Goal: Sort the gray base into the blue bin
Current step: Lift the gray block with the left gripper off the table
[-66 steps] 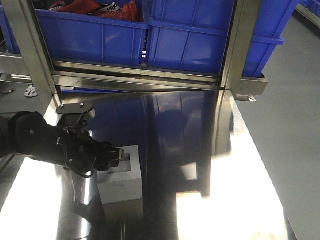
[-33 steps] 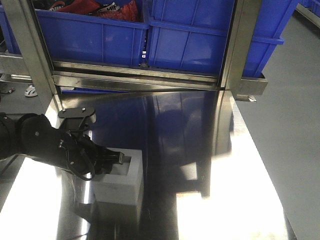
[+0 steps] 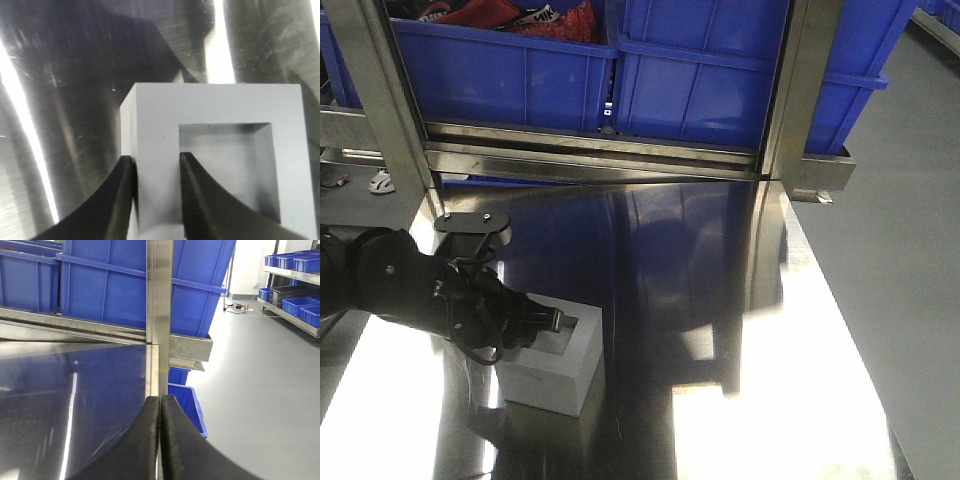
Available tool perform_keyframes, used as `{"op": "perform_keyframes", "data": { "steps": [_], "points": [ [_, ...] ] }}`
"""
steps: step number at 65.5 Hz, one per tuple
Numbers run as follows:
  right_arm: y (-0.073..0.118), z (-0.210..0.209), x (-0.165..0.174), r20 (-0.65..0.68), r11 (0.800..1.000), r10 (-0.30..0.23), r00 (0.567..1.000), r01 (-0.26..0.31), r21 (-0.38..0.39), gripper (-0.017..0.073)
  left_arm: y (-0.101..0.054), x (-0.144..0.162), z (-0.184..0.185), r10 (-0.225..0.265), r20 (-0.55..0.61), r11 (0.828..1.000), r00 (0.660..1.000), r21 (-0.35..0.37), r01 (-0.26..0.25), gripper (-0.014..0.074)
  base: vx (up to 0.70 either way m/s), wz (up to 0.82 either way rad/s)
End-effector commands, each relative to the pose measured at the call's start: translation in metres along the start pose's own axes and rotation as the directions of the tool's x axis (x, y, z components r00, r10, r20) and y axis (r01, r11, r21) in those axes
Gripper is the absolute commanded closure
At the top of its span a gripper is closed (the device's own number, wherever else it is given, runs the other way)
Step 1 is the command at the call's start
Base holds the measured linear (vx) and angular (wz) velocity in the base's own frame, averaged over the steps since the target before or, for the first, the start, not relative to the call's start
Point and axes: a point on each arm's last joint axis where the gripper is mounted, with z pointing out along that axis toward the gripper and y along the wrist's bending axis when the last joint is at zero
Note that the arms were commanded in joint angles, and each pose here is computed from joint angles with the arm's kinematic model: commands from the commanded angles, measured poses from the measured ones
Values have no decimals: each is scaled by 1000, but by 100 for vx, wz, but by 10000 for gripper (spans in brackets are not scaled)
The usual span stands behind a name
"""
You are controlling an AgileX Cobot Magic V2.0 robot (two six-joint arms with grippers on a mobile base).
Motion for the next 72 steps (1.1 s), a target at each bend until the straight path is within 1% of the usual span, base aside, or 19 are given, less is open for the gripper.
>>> {"op": "perform_keyframes", "data": {
  "steps": [1,5,10,15,23,27,35,41,42,47,52,54,55,56,59,64,65,71,72],
  "points": [
    [0,0,-3,75,1000,-13,997,13,7,568,-8,-18,-35,22,183,999,983,29,-28,599,0,0],
    [0,0,-3,75,1000,-13,997,13,7,568,-10,-19,-48,44,234,998,971,26,-51,599,0,0],
    [0,0,-3,75,1000,-13,997,13,7,568,-10,-19,-63,55,297,997,953,28,-66,599,0,0],
    [0,0,-3,75,1000,-13,997,13,7,568,-10,-15,-80,60,374,996,926,33,-78,599,0,0],
    [0,0,-3,75,1000,-13,997,13,7,568,-8,-1,-107,57,489,995,870,45,-91,599,0,0],
    [0,0,-3,75,1000,-13,997,13,7,568,-7,6,-115,54,529,994,847,49,-94,599,0,0],
    [0,0,-3,75,1000,-13,997,13,7,568,-3,25,-140,48,619,992,784,60,-108,599,0,0],
    [0,0,-3,75,1000,-13,997,13,7,568,-1,38,-154,66,667,990,742,48,-132,599,0,0],
    [0,0,-3,75,1000,-13,997,13,7,568,0,41,-158,70,681,989,729,47,-138,599,0,0],
    [0,0,-3,75,1000,-13,997,13,7,568,3,53,-168,88,712,987,697,32,-158,599,0,0],
    [0,0,-3,75,1000,-13,997,13,7,568,5,67,-181,95,750,984,654,27,-175,599,0,0],
    [0,0,-3,75,1000,-13,997,13,7,568,6,72,-185,104,761,983,640,20,-183,599,0,0],
    [0,0,-3,75,1000,-13,997,13,7,568,7,74,-185,105,762,983,639,18,-184,599,0,0],
    [0,0,-3,75,1000,-13,997,13,7,568,7,77,-188,108,770,982,629,16,-188,599,0,0],
    [0,0,-3,75,1000,-13,997,13,7,568,9,86,-194,107,789,981,605,15,-194,599,0,0],
    [0,0,-3,75,1000,-13,997,13,7,568,12,99,-199,105,810,980,577,16,-200,599,0,0],
    [0,0,-3,75,1000,-13,997,13,7,568,13,103,-201,102,818,979,566,17,-202,599,0,0],
    [0,0,-3,75,1000,-13,997,13,7,568,18,120,-204,97,838,978,538,20,-207,599,0,0],
    [0,0,-3,75,1000,-13,997,13,7,568,19,123,-205,95,844,978,528,20,-208,599,0,0]
  ]
}}
